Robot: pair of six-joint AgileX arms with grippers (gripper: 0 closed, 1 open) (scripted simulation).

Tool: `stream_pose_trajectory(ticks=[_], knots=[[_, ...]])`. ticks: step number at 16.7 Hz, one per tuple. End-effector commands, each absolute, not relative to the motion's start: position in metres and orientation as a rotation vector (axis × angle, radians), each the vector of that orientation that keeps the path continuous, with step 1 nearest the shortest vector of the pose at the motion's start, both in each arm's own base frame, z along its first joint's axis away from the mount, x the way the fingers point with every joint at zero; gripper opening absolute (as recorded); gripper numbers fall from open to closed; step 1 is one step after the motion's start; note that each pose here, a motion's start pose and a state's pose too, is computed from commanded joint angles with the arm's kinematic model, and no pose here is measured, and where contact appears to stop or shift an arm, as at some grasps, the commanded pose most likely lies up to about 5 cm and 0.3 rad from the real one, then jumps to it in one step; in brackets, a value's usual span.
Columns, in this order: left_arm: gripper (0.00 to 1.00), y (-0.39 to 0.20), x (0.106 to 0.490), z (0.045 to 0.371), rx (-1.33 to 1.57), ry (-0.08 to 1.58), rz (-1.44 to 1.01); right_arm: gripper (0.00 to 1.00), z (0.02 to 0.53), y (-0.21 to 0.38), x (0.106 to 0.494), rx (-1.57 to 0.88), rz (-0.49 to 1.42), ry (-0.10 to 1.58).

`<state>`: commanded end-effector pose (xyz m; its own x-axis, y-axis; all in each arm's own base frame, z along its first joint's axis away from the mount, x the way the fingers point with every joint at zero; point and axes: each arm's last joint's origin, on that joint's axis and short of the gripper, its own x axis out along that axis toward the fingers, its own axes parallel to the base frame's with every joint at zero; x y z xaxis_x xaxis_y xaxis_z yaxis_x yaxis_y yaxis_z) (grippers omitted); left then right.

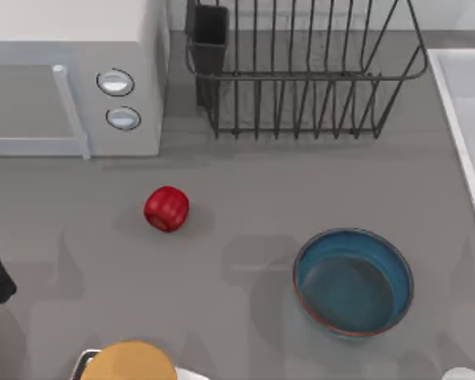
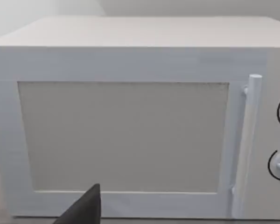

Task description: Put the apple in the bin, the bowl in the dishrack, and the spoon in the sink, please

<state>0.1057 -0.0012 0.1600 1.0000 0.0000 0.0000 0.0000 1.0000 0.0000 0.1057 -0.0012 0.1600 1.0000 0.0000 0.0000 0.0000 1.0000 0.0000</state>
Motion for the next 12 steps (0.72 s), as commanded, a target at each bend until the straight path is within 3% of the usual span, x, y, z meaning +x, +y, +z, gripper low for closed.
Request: stream_pose_trajectory(ticks=[6,12], knots=[[1.00,-0.004,0.107,0.179,-0.008,0.076,-0.019,1.00,0.160,-0.001,0.106,0.000,0.000,0.000],[1.00,-0.017,0.141,0.242,-0.008,0.411,-0.078,1.00,0.160,-0.001,0.106,0.000,0.000,0.000]])
